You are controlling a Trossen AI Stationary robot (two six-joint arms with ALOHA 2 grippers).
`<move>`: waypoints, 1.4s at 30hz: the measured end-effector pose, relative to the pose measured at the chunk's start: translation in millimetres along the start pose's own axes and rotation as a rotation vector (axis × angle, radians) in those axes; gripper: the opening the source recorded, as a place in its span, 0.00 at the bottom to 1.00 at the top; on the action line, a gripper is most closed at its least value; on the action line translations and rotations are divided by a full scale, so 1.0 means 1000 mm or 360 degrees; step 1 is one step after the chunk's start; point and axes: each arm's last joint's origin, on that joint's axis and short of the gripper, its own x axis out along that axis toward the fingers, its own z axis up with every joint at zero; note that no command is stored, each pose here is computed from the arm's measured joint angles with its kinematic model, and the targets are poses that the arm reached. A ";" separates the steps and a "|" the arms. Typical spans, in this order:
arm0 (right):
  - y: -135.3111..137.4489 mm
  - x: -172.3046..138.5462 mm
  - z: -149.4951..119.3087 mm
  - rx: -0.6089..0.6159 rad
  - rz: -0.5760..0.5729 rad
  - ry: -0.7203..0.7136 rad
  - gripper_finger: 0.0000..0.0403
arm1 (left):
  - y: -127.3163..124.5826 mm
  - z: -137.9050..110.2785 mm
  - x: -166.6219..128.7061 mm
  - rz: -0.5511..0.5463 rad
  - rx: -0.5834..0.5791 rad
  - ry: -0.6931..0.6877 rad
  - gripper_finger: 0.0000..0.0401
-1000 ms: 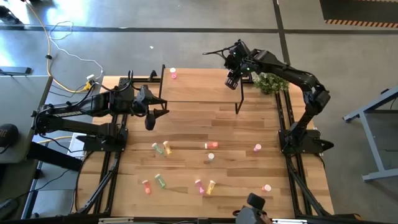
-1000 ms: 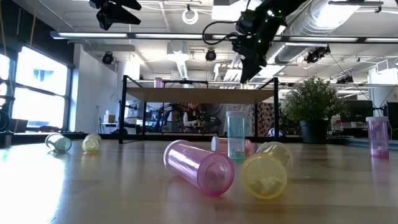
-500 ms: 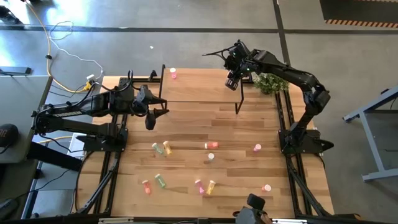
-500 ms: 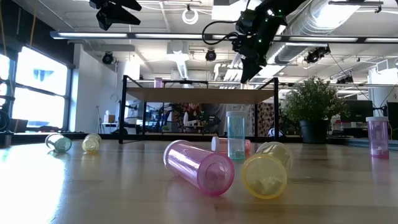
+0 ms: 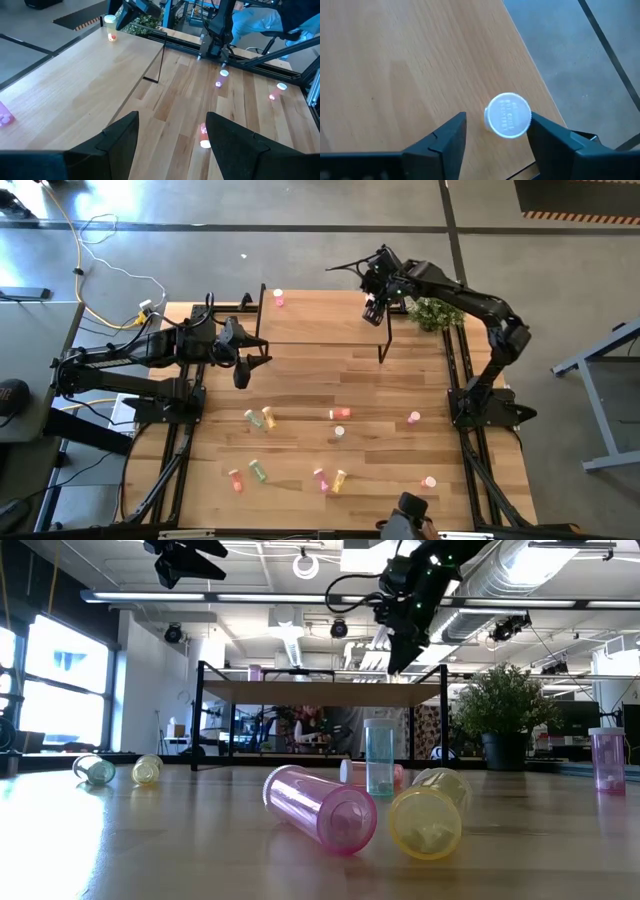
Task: Pick and place medicine bottles onto shelf by color
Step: Put the top yellow pill bottle on the shelf, then put the top left blue pill bottle on the shelf
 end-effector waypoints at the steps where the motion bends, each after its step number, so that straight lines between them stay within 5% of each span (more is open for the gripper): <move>1: 0.000 -0.002 0.000 0.0002 0.0000 -0.0002 0.49 | 0.000 0.000 0.000 0.0000 0.0000 0.0000 0.56; 25: -0.003 -0.063 0.024 0.0142 -0.0012 -0.0106 0.50 | 0.000 -0.002 0.000 -0.0028 -0.0048 0.0043 0.56; 42: 0.040 -0.080 0.025 0.0274 0.0121 0.0006 0.50 | -0.003 -0.027 -0.004 0.0026 -0.0633 0.0456 0.56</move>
